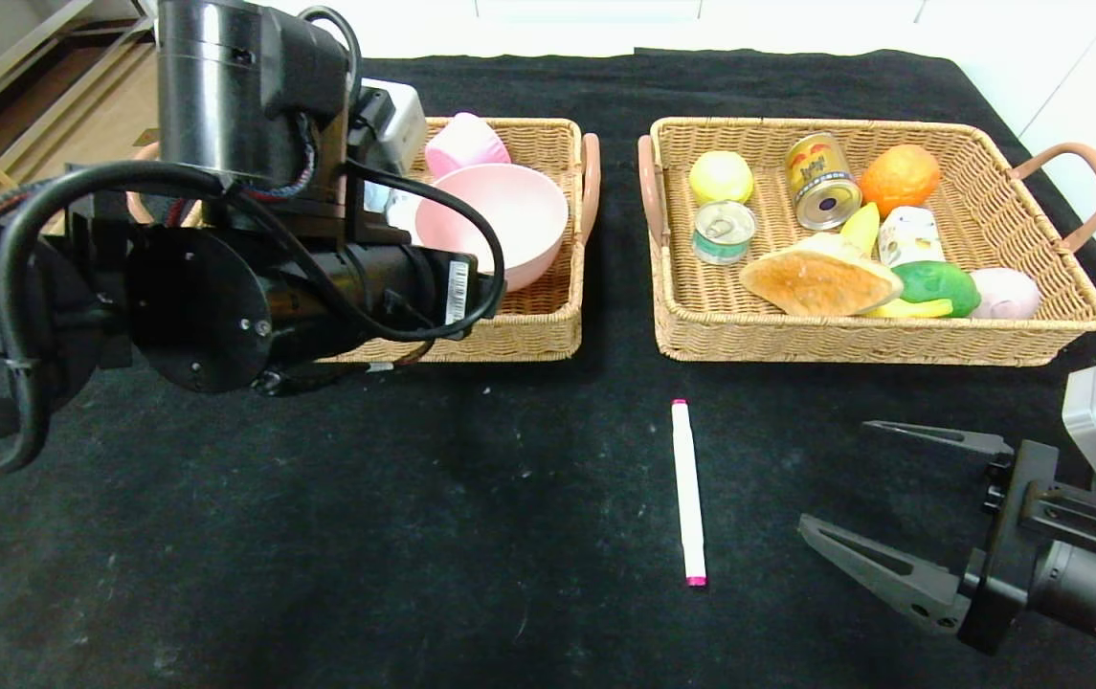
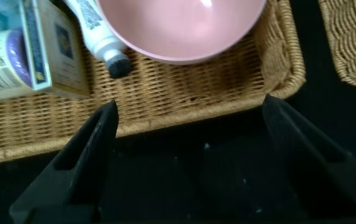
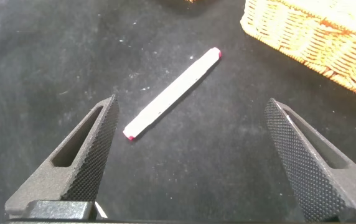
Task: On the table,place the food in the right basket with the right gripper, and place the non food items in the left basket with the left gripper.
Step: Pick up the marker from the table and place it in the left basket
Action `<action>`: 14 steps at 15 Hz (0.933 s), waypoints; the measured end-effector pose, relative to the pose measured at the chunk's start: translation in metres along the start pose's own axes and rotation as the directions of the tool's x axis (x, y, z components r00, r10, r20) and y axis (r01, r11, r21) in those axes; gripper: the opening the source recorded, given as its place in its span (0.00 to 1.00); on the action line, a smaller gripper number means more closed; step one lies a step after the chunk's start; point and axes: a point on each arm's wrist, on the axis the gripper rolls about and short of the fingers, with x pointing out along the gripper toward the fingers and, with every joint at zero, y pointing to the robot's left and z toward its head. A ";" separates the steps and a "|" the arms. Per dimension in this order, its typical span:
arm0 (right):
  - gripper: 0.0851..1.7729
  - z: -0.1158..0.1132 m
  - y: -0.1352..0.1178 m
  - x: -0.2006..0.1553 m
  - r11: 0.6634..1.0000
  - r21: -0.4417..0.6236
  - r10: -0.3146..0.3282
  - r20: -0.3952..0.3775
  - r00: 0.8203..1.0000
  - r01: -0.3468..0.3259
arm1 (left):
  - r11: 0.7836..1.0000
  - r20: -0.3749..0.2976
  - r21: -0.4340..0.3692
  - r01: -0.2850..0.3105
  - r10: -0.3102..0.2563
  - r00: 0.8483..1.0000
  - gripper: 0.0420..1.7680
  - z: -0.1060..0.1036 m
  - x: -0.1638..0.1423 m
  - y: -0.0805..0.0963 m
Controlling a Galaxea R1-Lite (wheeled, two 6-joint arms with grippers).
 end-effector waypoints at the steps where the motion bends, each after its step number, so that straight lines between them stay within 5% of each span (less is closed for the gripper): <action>1: 0.96 0.000 -0.001 0.000 1.000 0.000 -0.006 -0.001 1.000 0.006 | 1.000 -0.004 -0.004 0.010 -0.010 1.000 0.95 -0.003 -0.002 -0.012; 7: 0.96 0.009 -0.006 -0.006 0.999 -0.011 -0.037 0.038 0.999 0.038 | 0.993 -0.078 -0.063 0.103 -0.108 0.991 0.96 -0.033 0.000 -0.073; 14: 0.96 0.019 -0.005 -0.015 0.998 -0.028 -0.047 0.090 0.995 0.050 | 0.989 -0.123 -0.026 0.142 -0.145 0.982 0.96 -0.059 -0.006 -0.118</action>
